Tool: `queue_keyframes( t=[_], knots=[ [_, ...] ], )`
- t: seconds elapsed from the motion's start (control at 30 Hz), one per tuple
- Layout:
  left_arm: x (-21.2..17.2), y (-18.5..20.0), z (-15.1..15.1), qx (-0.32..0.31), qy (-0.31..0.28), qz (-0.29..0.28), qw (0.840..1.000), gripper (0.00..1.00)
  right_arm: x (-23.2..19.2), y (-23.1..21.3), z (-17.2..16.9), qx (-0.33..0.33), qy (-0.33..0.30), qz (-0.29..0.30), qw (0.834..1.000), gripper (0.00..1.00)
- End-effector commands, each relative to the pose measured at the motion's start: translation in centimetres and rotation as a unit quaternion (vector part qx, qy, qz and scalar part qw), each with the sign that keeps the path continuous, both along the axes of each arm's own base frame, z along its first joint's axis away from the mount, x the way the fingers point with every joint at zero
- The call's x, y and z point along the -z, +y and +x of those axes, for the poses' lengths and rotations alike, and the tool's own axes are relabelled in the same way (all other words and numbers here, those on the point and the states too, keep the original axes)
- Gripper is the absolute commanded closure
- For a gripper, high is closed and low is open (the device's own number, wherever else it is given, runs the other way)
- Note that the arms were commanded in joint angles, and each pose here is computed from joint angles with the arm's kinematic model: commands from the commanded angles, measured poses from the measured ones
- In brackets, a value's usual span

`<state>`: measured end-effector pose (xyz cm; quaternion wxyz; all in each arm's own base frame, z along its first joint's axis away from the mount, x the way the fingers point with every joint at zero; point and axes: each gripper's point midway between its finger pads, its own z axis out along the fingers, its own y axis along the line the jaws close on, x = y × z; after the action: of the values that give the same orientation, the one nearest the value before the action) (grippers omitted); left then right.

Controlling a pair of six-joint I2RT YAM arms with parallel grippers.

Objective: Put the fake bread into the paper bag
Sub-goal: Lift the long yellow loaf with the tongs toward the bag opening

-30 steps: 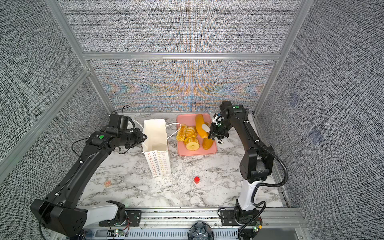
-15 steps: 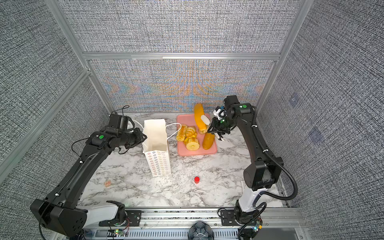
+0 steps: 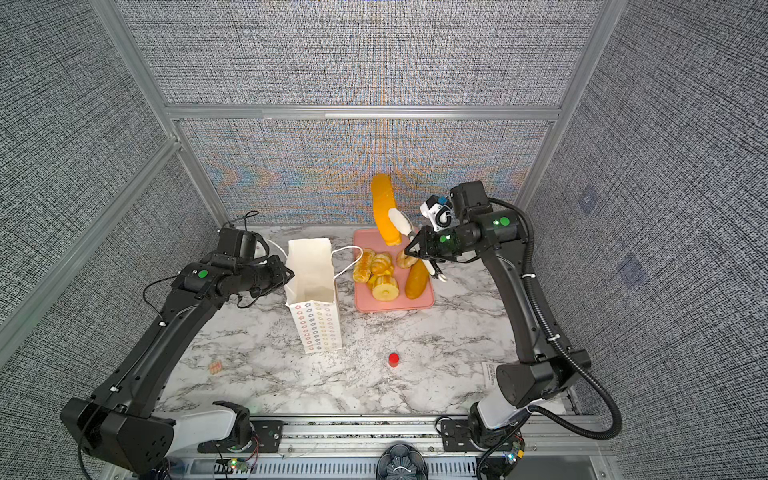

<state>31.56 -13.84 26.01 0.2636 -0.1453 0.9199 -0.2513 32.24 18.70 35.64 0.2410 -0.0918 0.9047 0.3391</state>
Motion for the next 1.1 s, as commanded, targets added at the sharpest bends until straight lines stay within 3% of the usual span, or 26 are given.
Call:
queue_keyframes(
  t=[0.0,0.37,1.07],
  knots=[
    [-0.2,-0.1,0.5,-0.003,-0.008,-0.006,1.000,0.79,-3.2,1.7,-0.3,-0.021,-0.063,0.035,0.997,0.73],
    [-0.1,-0.1,0.9,-0.016,-0.012,-0.011,1.000,0.87,-6.4,5.9,-3.9,-0.068,-0.106,0.060,0.990,0.71],
    [-0.7,0.0,3.0,-0.052,-0.031,-0.027,0.998,0.93,-6.2,11.0,-6.7,-0.111,-0.124,0.046,0.985,0.71]
  ],
)
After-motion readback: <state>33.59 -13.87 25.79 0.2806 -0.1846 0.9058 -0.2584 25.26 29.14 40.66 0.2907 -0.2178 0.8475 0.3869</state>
